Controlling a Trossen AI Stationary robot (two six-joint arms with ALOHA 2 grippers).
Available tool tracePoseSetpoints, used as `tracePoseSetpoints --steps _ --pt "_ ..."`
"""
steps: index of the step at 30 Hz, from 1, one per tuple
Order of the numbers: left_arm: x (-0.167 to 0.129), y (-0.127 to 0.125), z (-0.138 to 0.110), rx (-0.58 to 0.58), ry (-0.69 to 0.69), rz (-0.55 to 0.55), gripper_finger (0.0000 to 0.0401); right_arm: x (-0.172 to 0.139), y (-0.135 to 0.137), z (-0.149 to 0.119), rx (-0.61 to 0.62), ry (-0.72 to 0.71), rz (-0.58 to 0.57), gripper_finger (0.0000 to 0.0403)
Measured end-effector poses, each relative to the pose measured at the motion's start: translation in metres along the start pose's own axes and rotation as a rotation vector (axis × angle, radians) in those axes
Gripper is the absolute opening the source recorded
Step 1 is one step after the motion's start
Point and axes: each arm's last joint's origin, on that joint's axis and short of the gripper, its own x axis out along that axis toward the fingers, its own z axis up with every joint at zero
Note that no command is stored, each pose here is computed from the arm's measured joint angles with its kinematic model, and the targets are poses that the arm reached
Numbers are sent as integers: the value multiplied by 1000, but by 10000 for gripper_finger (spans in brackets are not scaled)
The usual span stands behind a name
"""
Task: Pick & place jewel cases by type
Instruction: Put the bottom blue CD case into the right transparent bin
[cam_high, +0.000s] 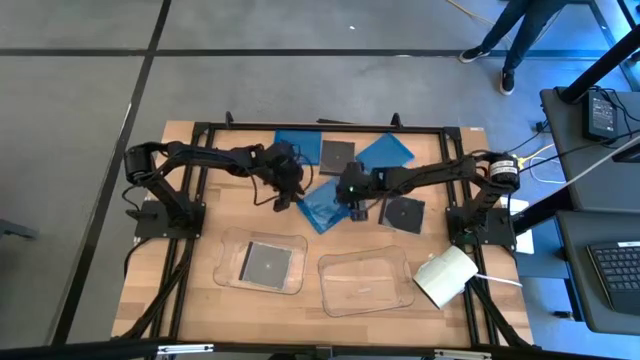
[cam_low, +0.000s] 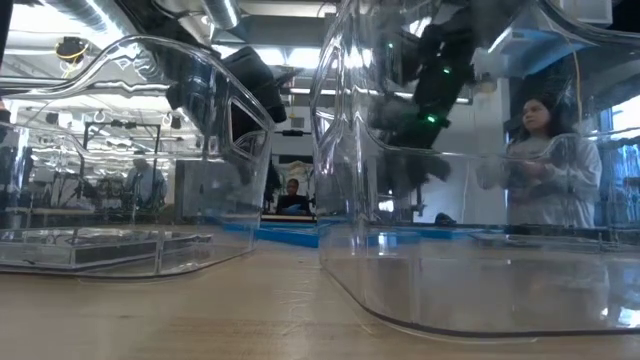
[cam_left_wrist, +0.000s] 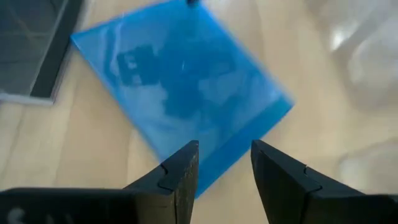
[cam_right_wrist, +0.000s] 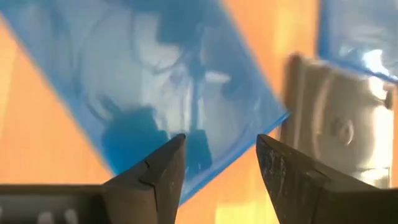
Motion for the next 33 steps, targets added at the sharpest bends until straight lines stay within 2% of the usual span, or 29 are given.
tracePoseSetpoints --steps 4,9,13,19,23,27,33 --pt "-6 9 6 -134 -85 -51 143 2 20 -8 -79 59 -48 199" --pt "-7 22 1 -281 -79 -57 143 0 41 -8 -114 41 -25 199" --pt "3 33 -5 -368 -76 -119 143 -1 49 -6 -109 1 -26 199" --pt "22 51 -20 -504 -35 -112 143 1 52 -9 -113 -22 -24 199" --pt "31 56 -27 -549 -17 -120 143 6 53 -8 -112 -29 -5 199" --pt "37 58 -30 -588 -12 -189 143 19 56 -10 -109 -28 31 199" --pt "41 59 -32 -617 -1 -189 143 32 60 -10 -139 -27 20 199"
